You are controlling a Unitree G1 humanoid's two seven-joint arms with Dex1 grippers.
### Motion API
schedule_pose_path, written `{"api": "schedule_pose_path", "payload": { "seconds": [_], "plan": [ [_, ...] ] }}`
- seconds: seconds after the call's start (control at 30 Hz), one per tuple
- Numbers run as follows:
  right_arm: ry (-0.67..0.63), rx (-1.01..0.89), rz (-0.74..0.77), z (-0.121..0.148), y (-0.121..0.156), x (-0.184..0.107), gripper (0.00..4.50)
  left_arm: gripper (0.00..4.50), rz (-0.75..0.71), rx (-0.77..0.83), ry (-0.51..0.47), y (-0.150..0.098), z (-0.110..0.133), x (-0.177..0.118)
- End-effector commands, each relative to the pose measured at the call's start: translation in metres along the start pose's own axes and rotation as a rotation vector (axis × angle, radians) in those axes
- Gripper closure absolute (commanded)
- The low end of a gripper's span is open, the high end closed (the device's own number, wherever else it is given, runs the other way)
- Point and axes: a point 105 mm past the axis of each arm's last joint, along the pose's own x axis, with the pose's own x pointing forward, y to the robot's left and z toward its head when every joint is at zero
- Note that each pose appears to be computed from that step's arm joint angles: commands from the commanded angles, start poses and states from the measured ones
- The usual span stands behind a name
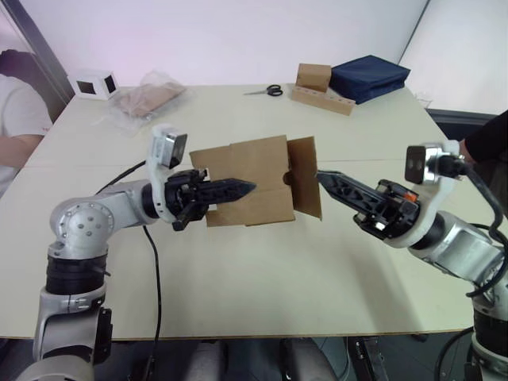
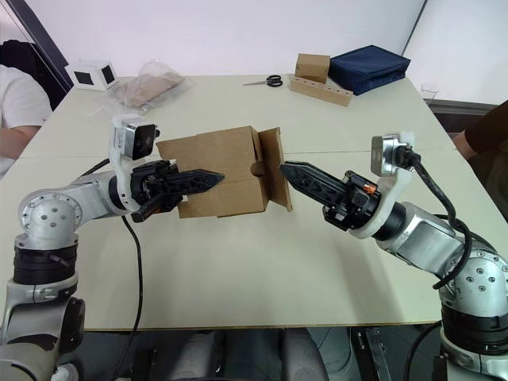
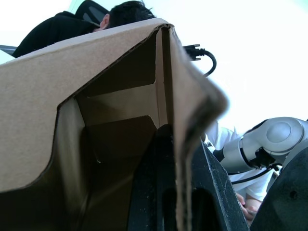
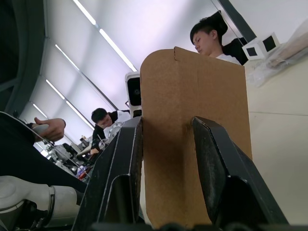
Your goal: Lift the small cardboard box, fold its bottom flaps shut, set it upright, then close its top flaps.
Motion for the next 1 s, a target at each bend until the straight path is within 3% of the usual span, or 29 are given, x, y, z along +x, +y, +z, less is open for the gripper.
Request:
{"api": "schedule_pose_path", "payload": {
  "seconds": [0.03, 0.37, 1.0],
  "plan": [
    [-0.030, -0.010, 0.019, 0.008, 0.005, -0.003, 2.91, 4.50, -0.026, 0.055, -0.006, -0.008, 0.009, 0.002],
    [-0.047, 0.028, -0.047, 0.006, -0.015, -0.012, 2.91, 4.50, -0.029, 0.064, -0.007, -0.010, 0.011, 0.003],
    [-0.033, -0.005, -0.031, 0.003, -0.014, -0.001, 2.91, 4.50, -0.015, 0.069, -0.018, -0.008, 0.010, 0.003]
  ]
}}
